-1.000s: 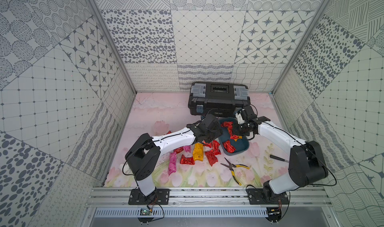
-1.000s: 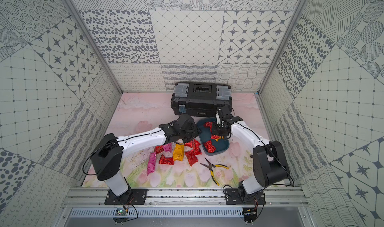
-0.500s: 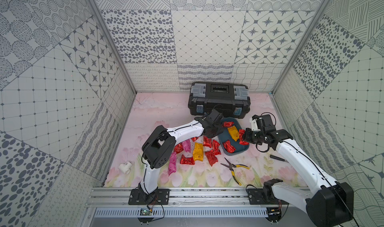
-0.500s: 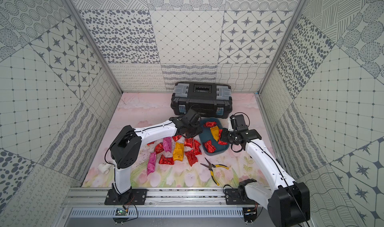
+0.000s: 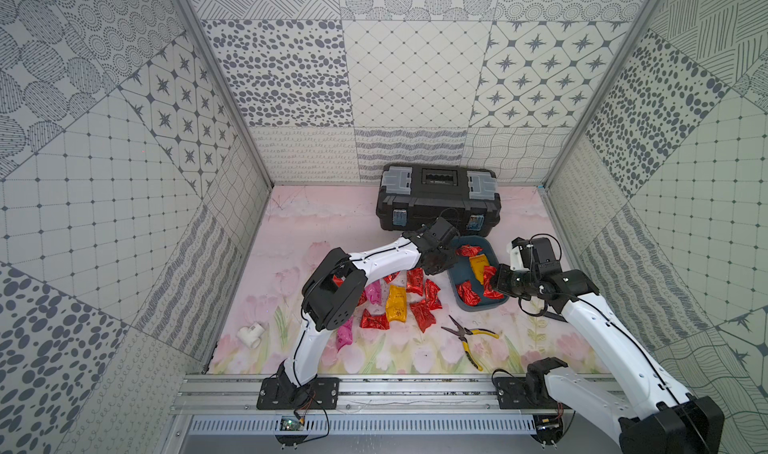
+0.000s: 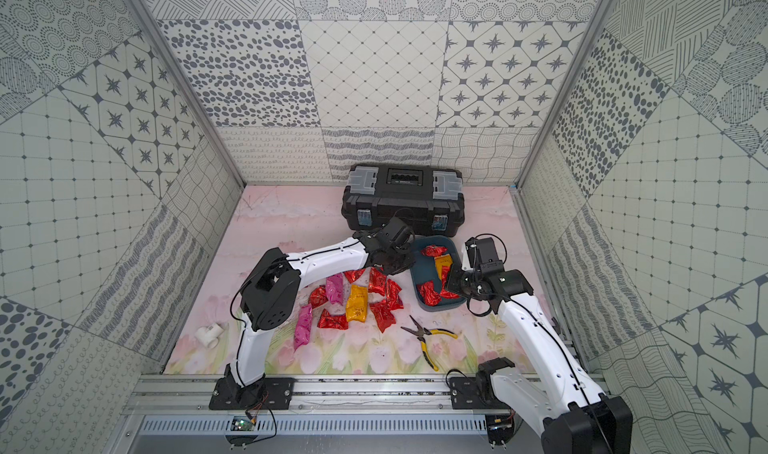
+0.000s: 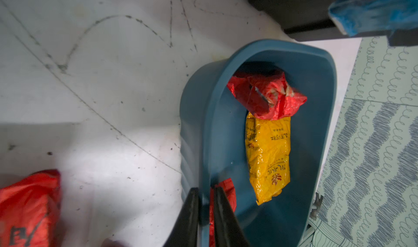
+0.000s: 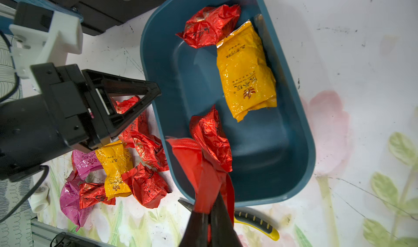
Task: Take the tea bags out of the storage box
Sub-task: Move the storage box to the center of the board, then place the tea bag at the center of the board.
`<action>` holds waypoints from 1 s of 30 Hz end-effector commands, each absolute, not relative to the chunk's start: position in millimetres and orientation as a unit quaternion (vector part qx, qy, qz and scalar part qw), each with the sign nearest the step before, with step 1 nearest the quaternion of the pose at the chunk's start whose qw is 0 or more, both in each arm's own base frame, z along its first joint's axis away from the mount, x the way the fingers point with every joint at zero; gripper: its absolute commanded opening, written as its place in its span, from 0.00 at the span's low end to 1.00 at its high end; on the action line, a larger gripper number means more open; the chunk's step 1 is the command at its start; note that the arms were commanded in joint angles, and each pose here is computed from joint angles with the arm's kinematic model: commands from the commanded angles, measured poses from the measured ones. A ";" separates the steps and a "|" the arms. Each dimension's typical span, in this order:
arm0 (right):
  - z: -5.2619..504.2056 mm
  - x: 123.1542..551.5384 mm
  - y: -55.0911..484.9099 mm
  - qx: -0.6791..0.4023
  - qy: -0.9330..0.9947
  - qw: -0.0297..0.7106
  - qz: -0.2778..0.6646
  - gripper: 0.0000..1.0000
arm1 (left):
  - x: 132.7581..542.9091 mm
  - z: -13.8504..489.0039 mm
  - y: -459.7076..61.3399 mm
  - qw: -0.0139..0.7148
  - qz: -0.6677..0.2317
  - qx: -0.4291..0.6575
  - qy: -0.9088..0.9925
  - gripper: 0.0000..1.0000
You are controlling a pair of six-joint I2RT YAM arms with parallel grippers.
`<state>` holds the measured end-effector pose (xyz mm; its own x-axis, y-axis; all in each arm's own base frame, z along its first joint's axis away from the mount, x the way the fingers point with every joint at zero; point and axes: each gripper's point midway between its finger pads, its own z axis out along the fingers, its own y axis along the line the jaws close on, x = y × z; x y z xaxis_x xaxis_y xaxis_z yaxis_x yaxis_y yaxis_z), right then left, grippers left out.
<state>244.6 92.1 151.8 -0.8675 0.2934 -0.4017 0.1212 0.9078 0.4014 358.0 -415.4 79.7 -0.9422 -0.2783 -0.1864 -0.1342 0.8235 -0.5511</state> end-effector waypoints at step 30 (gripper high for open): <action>99.5 362.6 249.2 -0.024 0.963 0.199 0.182 0.00 | 280.1 161.0 -167.0 0.273 -0.201 -0.312 0.887 0.40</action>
<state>348.3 242.1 101.9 -0.9309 0.0122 -0.3652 -0.1228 0.9309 0.3440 295.7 -204.7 170.1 -0.7326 -0.5893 -0.3407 -0.3401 0.7504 -0.5667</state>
